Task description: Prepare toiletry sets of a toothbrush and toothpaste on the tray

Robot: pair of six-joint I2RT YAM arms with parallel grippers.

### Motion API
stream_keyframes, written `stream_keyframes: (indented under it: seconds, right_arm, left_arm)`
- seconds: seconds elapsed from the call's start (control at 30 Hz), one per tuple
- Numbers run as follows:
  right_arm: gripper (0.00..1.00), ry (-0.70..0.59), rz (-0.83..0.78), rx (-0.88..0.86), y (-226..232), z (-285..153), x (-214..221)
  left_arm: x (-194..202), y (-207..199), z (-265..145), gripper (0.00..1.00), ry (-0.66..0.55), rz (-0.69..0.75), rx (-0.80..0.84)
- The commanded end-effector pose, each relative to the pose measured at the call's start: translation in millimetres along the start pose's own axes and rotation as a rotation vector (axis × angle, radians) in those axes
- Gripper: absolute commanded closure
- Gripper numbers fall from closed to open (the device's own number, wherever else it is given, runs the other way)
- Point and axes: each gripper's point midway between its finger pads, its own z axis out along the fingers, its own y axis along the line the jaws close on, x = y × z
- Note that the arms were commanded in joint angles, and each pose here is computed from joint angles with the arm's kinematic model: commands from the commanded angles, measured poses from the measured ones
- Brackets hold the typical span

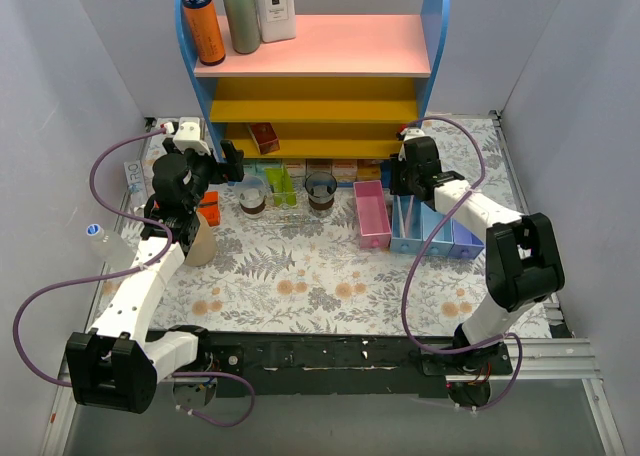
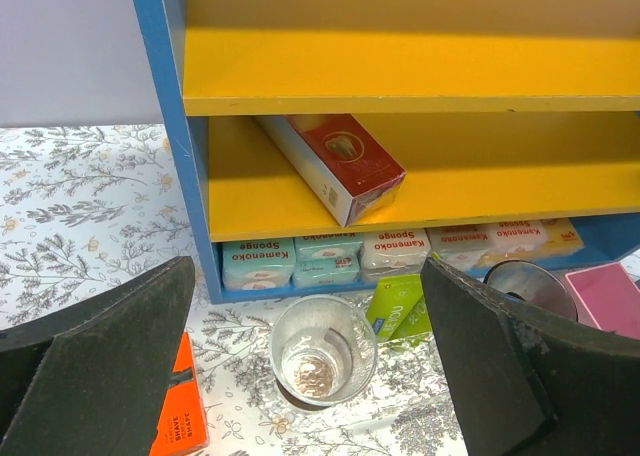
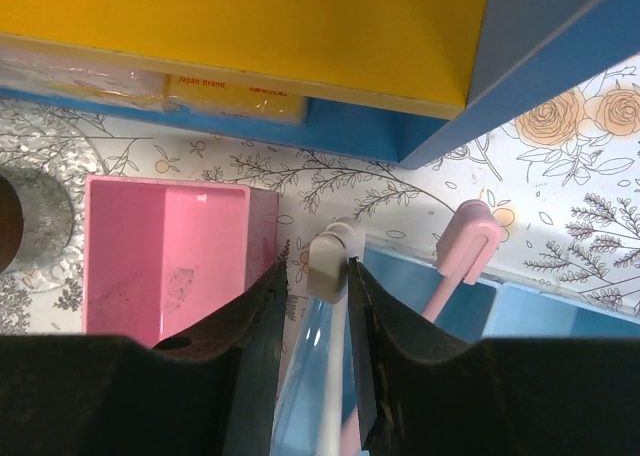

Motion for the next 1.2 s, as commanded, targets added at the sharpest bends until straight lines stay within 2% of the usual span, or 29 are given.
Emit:
stream_keyframes:
  seconds: [0.0, 0.43, 0.73, 0.8, 1.07, 1.17]
  right_arm:
    - [0.61, -0.058, 0.005, 0.032, 1, 6, -21]
    - [0.65, -0.054, -0.011, 0.116, -12, 7, -15]
    - [0.77, -0.064, -0.013, 0.105, -10, 5, -19]
    - [0.83, -0.072, -0.015, 0.101, -9, 2, -22]
    - [0.98, -0.157, -0.008, 0.063, -2, -26, -49]
    - [0.98, -0.209, -0.002, 0.035, 3, -43, -63]
  left_arm:
    - [-6, -3, -1, 0.02, -0.008, 0.013, 0.012]
    - [-6, -6, -1, 0.02, -0.007, 0.007, 0.026]
    - [-3, -8, 1, 0.02, 0.001, -0.001, 0.038]
    - [-2, -9, 1, 0.02, 0.005, -0.003, 0.042]
    - [-3, -13, 1, 0.02, 0.003, -0.012, 0.064]
    - [-3, -18, 1, 0.02, 0.004, -0.016, 0.090]
